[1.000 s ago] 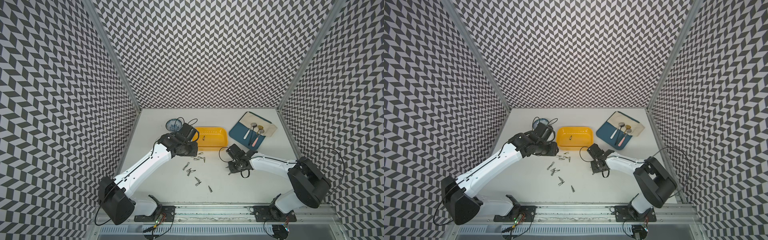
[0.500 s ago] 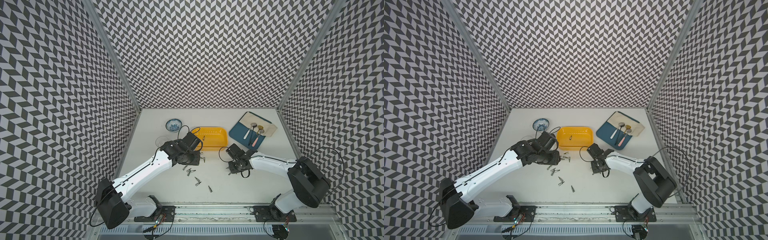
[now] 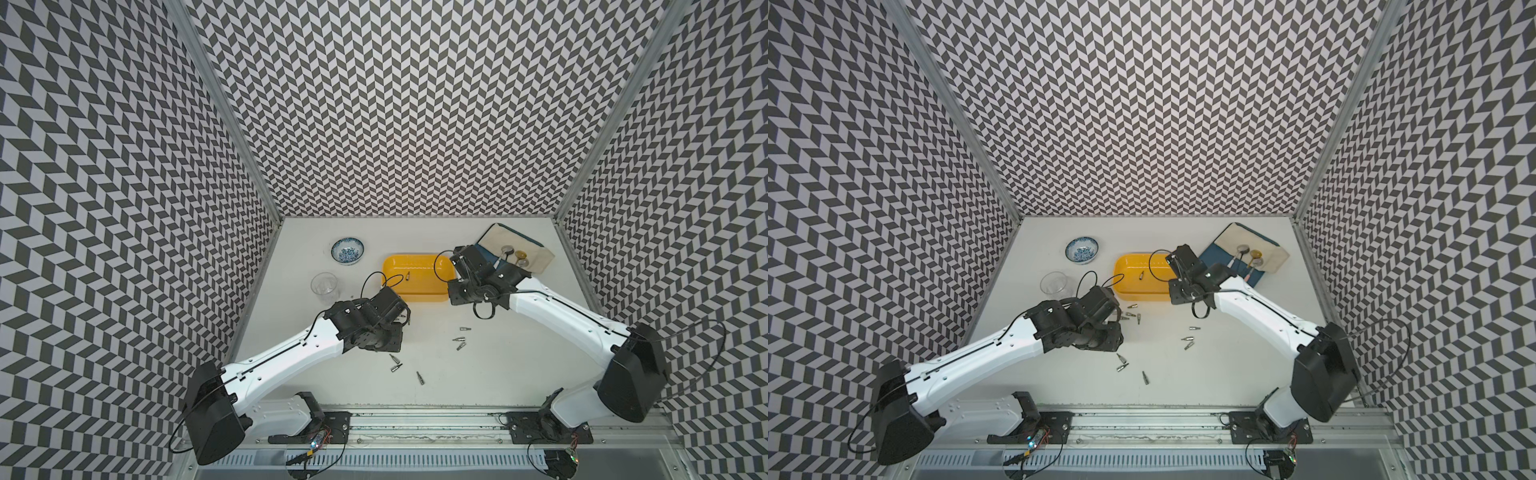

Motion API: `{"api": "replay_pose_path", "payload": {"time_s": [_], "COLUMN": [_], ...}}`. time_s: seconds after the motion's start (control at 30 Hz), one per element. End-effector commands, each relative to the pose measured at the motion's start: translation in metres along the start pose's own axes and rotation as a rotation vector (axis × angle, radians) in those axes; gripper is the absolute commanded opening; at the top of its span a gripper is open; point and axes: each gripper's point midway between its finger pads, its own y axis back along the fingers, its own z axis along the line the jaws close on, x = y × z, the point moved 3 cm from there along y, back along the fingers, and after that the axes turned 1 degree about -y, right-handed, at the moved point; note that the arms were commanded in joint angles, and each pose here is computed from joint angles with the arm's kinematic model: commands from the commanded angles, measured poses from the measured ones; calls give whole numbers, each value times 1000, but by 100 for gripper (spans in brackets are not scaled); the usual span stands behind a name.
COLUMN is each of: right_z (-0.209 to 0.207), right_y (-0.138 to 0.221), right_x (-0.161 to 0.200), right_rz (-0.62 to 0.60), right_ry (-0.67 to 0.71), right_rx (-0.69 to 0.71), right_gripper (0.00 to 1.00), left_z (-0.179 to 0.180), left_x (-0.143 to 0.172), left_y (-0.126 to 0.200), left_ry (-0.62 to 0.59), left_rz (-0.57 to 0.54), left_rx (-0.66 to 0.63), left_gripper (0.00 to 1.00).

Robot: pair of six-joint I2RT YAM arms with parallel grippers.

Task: Put the bit on the desktop into the storage box
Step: Place the screwdriver bit in the storage box.

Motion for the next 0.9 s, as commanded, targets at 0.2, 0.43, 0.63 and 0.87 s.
{"api": "replay_pose_path", "payload": {"time_s": [0.2, 0.43, 0.63, 0.87], "right_z": [23, 17, 10, 5], "right_y": [-70, -126, -152, -171], "right_x": [-53, -47, -39, -35], "right_rz": [76, 162, 200, 225], "right_ry": [53, 70, 80, 81], "right_rx": [-52, -33, -8, 3], "right_gripper": [0, 0, 0, 0], "left_z": [-29, -52, -69, -78], "left_x": [24, 43, 57, 69], "left_y": [-7, -29, -51, -65], "left_ry": [11, -22, -76, -99], "left_rz": [1, 54, 107, 134], "left_rx": [62, 64, 15, -11], "left_gripper": [45, 45, 46, 46]}}
